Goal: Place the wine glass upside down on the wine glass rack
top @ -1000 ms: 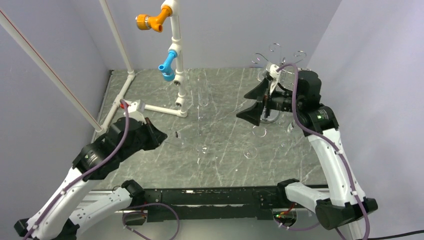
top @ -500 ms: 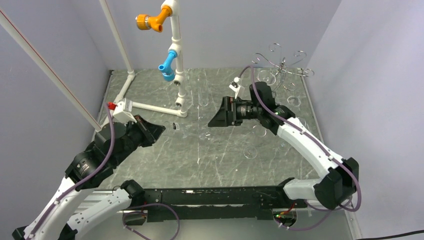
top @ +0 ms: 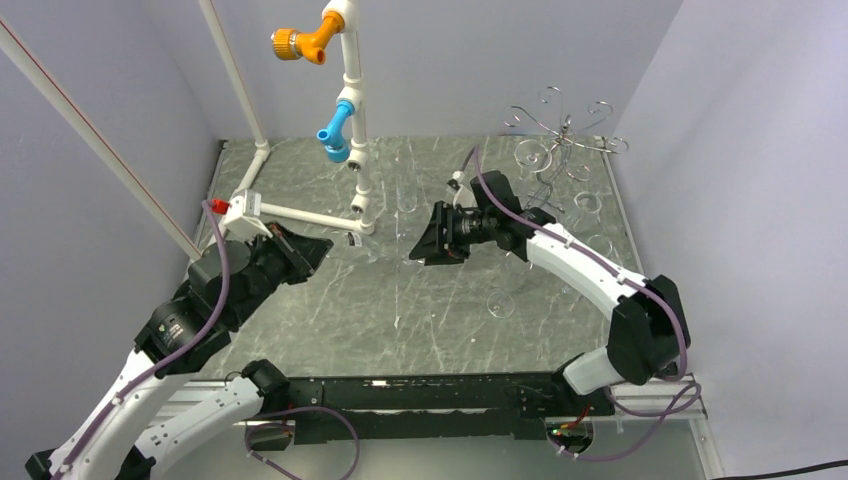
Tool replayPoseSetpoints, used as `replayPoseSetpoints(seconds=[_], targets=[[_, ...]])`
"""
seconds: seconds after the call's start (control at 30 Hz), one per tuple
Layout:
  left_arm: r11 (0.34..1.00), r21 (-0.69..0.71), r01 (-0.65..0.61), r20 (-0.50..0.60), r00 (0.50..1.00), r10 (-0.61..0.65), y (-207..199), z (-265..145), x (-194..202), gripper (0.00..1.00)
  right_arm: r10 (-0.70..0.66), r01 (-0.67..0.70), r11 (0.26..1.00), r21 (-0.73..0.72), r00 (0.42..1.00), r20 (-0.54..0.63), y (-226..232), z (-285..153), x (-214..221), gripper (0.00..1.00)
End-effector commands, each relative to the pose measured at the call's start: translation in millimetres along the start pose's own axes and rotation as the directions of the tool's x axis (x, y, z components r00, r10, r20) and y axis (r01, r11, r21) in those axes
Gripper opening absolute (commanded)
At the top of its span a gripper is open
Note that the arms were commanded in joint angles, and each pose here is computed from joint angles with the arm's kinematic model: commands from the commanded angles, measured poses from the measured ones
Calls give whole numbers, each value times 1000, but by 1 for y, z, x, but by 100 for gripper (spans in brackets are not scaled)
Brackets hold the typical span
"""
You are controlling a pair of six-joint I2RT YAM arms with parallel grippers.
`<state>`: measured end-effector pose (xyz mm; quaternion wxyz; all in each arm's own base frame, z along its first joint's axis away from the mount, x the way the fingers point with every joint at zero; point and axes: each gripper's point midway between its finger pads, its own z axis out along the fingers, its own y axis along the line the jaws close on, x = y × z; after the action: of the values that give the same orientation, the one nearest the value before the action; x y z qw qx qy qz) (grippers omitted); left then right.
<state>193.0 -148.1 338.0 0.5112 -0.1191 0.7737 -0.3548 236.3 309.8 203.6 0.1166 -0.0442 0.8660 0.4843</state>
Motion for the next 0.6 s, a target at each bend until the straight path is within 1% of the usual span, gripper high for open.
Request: replayPoseSetpoints(seconds=[0.0,0.03,0.1,0.17,0.2,0.27,0.4,0.43,0.57], targets=[[994,98,46,111,992,-57,-29,-6,-33,0,12,-13,997,-81,1000,-8,22,6,-7,45],[994,99,48,112,992,-59,-29,-6,-33,0,14,-15,996,-89,1000,-11,24,7,-8,42],[993,103,51,113,992,-62,-29,-7,-33,0,25,-27,994,-103,999,-22,26,9,-9,39],[993,107,55,121,990,-67,-28,-9,-34,0,36,-39,993,-114,999,-31,26,12,-9,39],[993,107,55,122,990,-68,-28,-10,-35,0,38,-41,991,-126,999,-33,28,12,-10,36],[993,106,57,126,989,-70,-27,-13,-35,0,33,-39,987,-155,999,-39,34,12,-11,22],[991,115,64,131,988,-79,-26,-16,-36,0,-43,40,975,-218,999,-9,57,3,-19,2],[991,118,65,130,988,-80,-26,-17,-35,0,-73,72,969,-235,997,6,65,-2,-21,0],[982,174,69,123,988,-91,-34,-21,-33,0,-202,219,940,-262,975,92,91,-21,-32,0]])
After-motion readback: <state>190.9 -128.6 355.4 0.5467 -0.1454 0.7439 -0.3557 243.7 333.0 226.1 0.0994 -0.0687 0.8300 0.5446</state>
